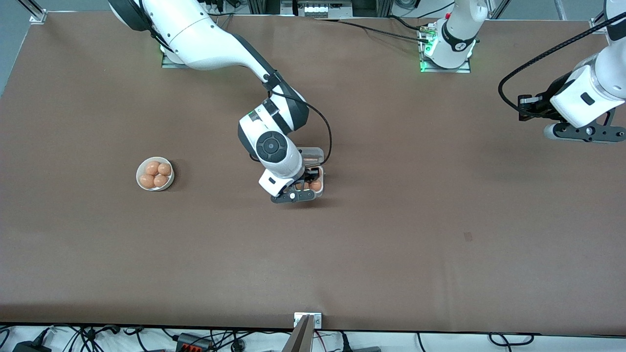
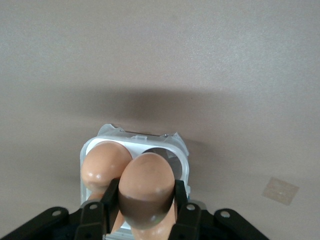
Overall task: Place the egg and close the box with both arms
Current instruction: 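Lift the egg with the right gripper and carry it over the egg box, then lower the egg into the empty slot and open the right gripper, then retract the right gripper while the left gripper reaches toward the box lid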
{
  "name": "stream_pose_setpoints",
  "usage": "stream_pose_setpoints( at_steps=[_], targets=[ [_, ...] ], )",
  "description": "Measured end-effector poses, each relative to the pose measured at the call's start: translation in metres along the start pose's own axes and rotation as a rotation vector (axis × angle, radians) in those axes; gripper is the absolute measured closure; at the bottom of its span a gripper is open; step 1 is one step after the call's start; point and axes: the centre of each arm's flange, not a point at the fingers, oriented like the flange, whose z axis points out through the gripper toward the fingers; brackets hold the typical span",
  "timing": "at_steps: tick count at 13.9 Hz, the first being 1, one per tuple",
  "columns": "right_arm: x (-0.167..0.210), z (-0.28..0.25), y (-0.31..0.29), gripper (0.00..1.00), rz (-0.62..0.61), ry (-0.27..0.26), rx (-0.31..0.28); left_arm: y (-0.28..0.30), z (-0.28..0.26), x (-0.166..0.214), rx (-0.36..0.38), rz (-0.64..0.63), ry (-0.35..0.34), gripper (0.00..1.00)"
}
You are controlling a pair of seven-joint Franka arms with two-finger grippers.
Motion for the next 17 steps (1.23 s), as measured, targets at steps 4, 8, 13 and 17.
stream_pose_setpoints(
  at_steps=[4,8,13,17],
  targets=[
    [0.0,0.003,0.002,0.53,0.003,-0.006,-0.006,0.0,0.0,0.0,0.0,0.0,0.0,0.99],
    [0.002,-0.001,0.002,0.27,0.015,-0.008,-0.008,0.0,0.0,0.0,0.0,0.001,0.0,0.99],
    [0.025,-0.105,0.015,0.0,0.051,0.044,-0.028,0.003,0.0,0.0,0.0,0.005,-0.001,0.99],
    [0.039,-0.238,0.102,0.0,0.162,0.096,-0.086,0.037,0.001,-0.002,-0.023,0.065,-0.008,0.99]
  ],
)
